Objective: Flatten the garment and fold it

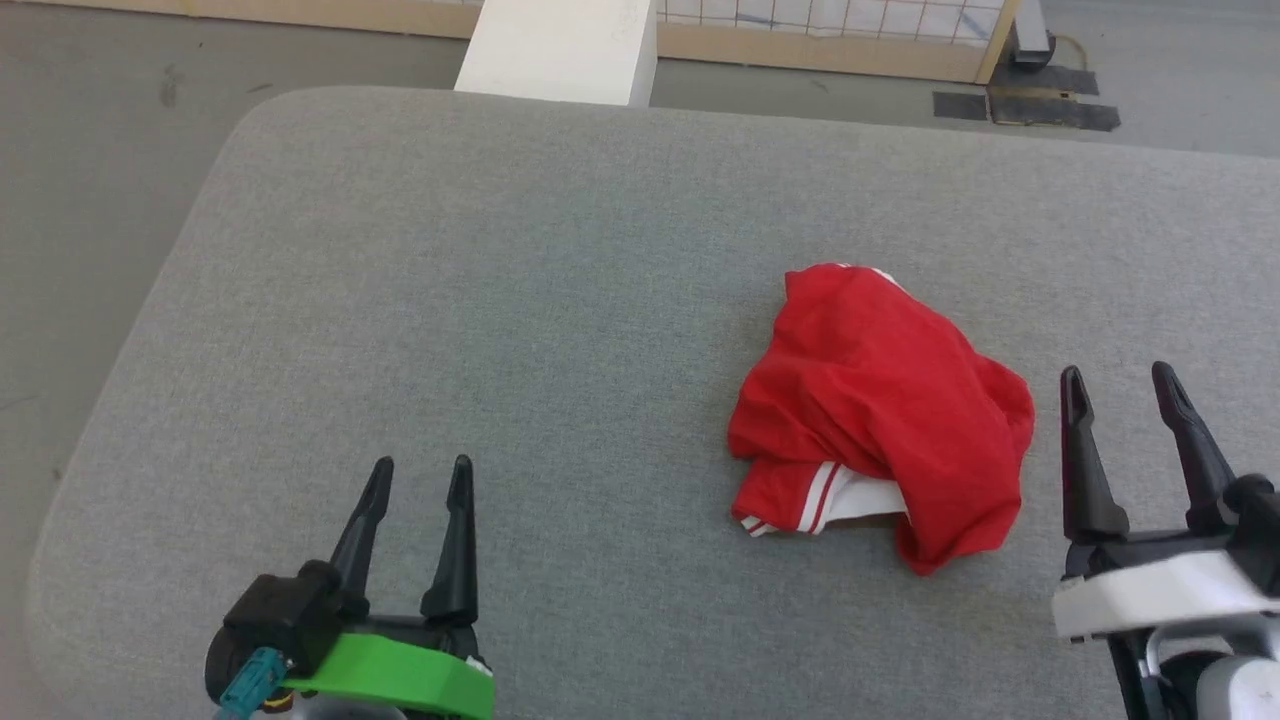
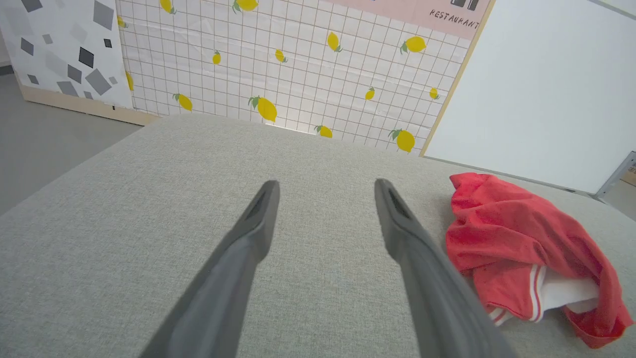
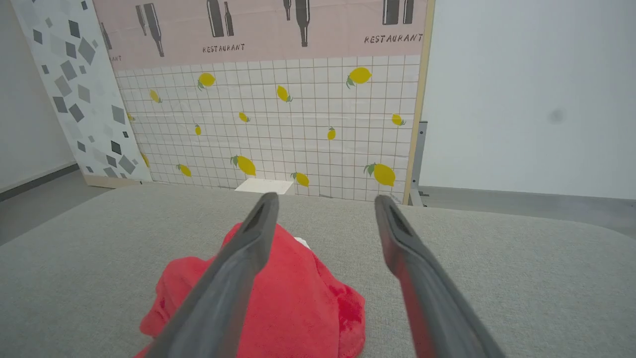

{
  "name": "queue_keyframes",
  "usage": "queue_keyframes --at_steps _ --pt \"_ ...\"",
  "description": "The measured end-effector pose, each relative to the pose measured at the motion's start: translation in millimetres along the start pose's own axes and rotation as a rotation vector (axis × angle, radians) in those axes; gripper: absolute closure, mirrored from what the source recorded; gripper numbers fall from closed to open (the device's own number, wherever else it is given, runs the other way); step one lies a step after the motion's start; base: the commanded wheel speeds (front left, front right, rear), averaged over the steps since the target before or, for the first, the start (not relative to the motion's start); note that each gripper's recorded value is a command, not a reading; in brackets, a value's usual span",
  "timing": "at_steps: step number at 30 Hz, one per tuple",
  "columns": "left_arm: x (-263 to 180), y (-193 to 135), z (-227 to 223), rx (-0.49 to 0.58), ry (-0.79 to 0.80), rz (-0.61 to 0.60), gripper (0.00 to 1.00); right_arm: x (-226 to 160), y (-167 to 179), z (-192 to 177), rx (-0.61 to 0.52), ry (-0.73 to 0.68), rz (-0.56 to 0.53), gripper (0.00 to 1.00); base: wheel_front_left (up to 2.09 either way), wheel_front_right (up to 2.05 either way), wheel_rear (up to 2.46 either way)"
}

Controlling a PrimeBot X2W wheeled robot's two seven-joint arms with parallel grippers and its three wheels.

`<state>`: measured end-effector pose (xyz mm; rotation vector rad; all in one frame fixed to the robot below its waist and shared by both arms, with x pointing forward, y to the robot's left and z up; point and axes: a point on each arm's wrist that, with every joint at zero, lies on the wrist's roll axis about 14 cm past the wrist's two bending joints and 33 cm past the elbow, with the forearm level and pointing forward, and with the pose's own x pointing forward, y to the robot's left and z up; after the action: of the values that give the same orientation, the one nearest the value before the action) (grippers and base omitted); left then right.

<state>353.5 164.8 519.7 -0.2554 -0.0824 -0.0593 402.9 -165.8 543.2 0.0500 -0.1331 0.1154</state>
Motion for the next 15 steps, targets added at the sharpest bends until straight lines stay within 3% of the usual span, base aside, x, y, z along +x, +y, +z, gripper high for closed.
queue_keyframes --at_steps 5,15 --pt "4.3 -6.5 -2.5 -0.003 -0.004 -0.025 0.0 19.0 6.0 -7.8 -0.023 0.104 0.021 0.0 0.0 0.0 0.0" --pt "0.8 -5.6 -15.2 -0.033 0.025 -0.017 0.0 14.7 23.0 -69.0 -0.109 0.573 0.208 0.0 0.0 0.0 0.0"
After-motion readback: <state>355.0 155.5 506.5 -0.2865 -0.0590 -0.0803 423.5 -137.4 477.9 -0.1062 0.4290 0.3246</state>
